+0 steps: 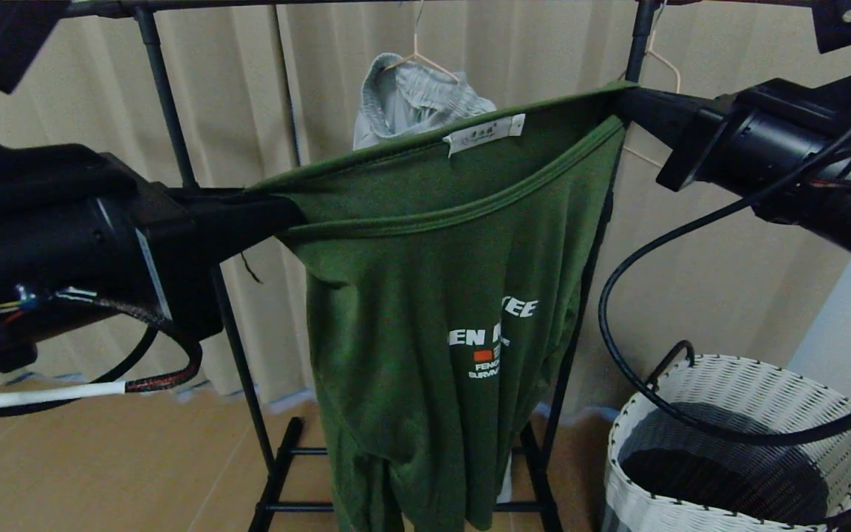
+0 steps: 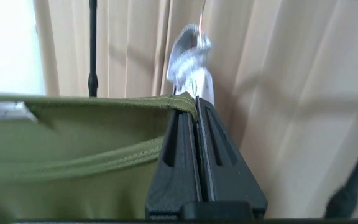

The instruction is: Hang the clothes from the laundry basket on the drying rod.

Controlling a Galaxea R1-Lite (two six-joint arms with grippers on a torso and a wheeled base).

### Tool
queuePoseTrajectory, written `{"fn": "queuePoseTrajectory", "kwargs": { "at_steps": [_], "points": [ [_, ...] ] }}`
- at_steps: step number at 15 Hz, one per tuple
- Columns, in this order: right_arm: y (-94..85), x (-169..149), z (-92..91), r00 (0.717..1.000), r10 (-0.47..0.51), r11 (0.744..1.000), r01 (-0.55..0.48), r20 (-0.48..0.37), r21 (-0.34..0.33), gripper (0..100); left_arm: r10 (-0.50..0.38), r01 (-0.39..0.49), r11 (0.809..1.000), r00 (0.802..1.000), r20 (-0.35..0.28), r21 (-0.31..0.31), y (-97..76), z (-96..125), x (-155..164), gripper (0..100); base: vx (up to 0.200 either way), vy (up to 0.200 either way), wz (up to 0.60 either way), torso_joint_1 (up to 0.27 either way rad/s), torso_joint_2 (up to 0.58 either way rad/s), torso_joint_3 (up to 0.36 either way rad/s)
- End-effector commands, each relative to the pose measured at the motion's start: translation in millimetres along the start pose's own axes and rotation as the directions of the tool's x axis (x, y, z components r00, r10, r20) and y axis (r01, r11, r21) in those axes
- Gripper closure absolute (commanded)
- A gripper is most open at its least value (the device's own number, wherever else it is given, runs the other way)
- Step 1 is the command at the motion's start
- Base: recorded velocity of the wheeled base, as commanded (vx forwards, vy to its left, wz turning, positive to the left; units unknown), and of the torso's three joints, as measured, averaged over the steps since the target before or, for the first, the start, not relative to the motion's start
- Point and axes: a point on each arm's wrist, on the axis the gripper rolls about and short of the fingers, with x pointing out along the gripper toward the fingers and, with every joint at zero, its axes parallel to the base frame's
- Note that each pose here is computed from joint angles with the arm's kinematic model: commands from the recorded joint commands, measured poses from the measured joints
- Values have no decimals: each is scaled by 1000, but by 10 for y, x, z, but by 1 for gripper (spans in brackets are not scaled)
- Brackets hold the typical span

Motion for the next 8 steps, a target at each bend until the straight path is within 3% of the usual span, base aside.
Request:
{"fn": "queuePoseTrajectory", "kwargs": {
  "at_steps": [1, 3, 5, 8],
  "points": [
    [55, -236, 211, 1000, 3, 1000, -3, 21, -5, 100, 66, -65, 998, 998, -7, 12, 69, 86, 247, 100, 0, 0, 0, 0, 0, 0],
    [102, -456, 330, 1000, 3, 1000, -3, 8, -2, 100, 205, -205, 979, 979, -14, 15, 110, 176, 520, 100, 0, 0, 0, 0, 0, 0],
    [153, -704, 370, 999, 2, 1000, -2, -49, 9, 100, 270, -270, 963, 963, -13, 10, 129, 226, 676, 100, 0, 0, 0, 0, 0, 0],
    [173, -802, 353, 996, 2, 1000, 0, -93, 18, 100, 269, -269, 963, 963, -16, 10, 129, 224, 723, 100, 0, 0, 0, 0, 0, 0]
  ]
}}
